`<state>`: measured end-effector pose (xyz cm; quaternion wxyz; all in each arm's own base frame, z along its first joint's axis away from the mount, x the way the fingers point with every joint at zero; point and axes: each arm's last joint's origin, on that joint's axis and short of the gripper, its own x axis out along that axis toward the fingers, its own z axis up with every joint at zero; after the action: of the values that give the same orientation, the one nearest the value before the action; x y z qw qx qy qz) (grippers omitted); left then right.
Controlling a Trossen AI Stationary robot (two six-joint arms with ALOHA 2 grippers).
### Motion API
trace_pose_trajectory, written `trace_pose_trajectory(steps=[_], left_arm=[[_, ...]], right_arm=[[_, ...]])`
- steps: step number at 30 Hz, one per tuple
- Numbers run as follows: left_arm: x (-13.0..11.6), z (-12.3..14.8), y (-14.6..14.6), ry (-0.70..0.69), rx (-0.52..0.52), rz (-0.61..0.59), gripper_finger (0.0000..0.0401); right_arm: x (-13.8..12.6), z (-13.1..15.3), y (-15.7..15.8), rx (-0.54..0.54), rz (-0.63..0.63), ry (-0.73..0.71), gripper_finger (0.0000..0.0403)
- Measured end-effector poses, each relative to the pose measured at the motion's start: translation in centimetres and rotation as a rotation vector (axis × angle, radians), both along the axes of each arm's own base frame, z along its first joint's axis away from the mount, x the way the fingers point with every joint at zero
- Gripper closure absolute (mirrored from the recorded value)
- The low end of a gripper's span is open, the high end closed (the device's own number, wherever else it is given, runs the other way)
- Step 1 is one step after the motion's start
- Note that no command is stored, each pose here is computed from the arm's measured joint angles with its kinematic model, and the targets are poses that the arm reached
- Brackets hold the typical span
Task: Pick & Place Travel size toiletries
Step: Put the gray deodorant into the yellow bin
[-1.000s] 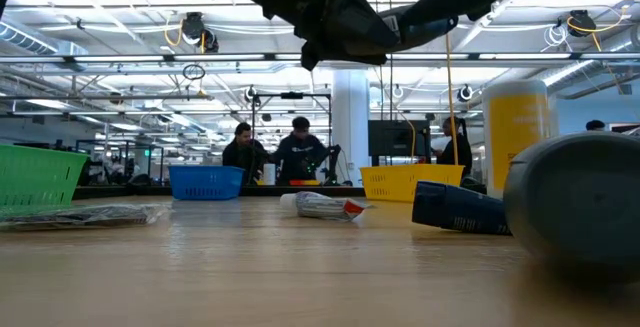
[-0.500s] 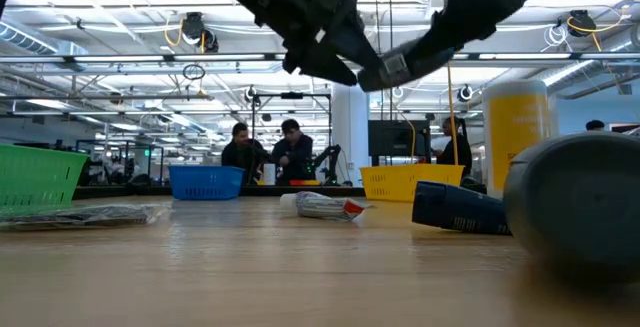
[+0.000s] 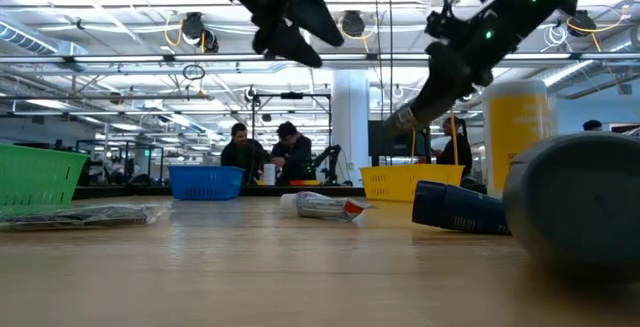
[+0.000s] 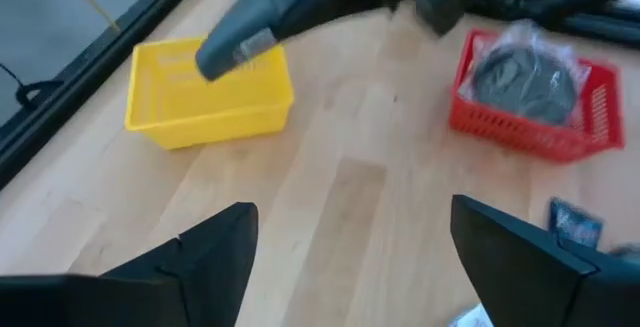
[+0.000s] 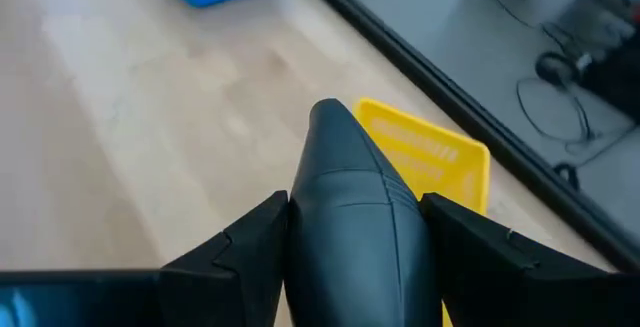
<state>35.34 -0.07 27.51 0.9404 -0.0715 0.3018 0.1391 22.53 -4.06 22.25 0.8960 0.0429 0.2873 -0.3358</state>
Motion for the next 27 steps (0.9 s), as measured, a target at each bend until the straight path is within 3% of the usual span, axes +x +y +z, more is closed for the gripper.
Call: trace_pose_trajectory(steps=[5, 12, 19, 27], left_arm=[[-1.3, -0.1, -0.2, 0.092, -0.059, 0.033, 0.0099], [-3.3, -1.2, -1.3, 0.291, -0.189, 0.098, 0.0124], [-4.1, -1.7, -3.0, 0.367, -0.222, 0.110, 0.0155], [-4.8, -2.0, -4.5, 0.437, -0.278, 0.083, 0.0185]], right_arm=[[-0.3, -1.2, -1.7, 0.046, -0.124, -0.136, 0.0203], [-0.1, -2.7, -3.8, 0.104, -0.252, -0.211, 0.0202], [0.9, -5.0, -4.5, 0.176, -0.273, -0.176, 0.0202], [1.1, -5.4, -4.6, 0.139, -0.238, -0.129, 0.0195]])
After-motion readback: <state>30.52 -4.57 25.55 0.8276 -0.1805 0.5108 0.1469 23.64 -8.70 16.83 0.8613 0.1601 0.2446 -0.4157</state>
